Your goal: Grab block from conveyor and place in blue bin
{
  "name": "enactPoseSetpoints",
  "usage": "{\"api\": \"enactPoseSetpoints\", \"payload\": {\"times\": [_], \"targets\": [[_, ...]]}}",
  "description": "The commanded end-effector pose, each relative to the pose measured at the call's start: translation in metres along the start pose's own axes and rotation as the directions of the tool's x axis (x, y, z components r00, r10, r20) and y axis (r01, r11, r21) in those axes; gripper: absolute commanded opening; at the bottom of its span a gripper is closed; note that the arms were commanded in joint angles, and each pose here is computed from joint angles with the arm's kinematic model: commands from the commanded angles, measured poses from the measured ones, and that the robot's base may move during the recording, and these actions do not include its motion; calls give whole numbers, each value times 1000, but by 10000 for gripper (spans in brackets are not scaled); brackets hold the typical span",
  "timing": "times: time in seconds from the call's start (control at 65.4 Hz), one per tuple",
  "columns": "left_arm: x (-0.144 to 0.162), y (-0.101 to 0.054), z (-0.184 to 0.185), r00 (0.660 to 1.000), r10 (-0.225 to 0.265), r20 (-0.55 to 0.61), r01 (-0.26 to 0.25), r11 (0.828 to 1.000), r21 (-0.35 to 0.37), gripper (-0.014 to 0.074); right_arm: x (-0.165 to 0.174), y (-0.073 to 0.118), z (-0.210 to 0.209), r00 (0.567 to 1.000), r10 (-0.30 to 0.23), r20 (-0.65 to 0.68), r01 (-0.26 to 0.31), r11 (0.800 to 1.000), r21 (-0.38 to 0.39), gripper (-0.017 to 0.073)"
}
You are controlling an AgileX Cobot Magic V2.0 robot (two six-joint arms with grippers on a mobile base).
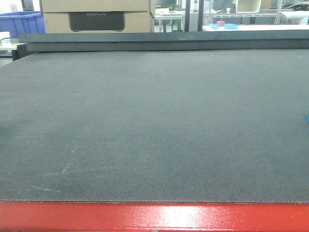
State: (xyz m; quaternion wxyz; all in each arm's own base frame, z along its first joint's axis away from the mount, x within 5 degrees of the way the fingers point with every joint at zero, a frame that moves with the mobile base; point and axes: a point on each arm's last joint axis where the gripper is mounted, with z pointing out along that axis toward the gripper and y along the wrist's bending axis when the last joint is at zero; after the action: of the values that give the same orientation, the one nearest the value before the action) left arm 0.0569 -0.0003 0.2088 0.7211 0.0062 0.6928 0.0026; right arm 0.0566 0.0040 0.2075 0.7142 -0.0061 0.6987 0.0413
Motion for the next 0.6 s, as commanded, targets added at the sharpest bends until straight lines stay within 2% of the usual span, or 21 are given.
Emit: {"api": "enactPoseSetpoints", "payload": {"times": [0.0, 0.474, 0.581], "targets": [[-2, 0, 0, 1000, -17, 22, 17, 1000, 0, -111, -2, -1, 0, 1000, -11, 27, 11, 1000, 9, -162], [-2, 0, 0, 1000, -17, 22, 17, 1000, 0, -111, -2, -1, 0, 1000, -11, 27, 11, 1000, 9, -162], [-6, 0, -1, 998, -17, 62, 17, 1000, 0, -111, -2, -1, 0, 1000, -11, 27, 11, 1000, 9, -162]]}}
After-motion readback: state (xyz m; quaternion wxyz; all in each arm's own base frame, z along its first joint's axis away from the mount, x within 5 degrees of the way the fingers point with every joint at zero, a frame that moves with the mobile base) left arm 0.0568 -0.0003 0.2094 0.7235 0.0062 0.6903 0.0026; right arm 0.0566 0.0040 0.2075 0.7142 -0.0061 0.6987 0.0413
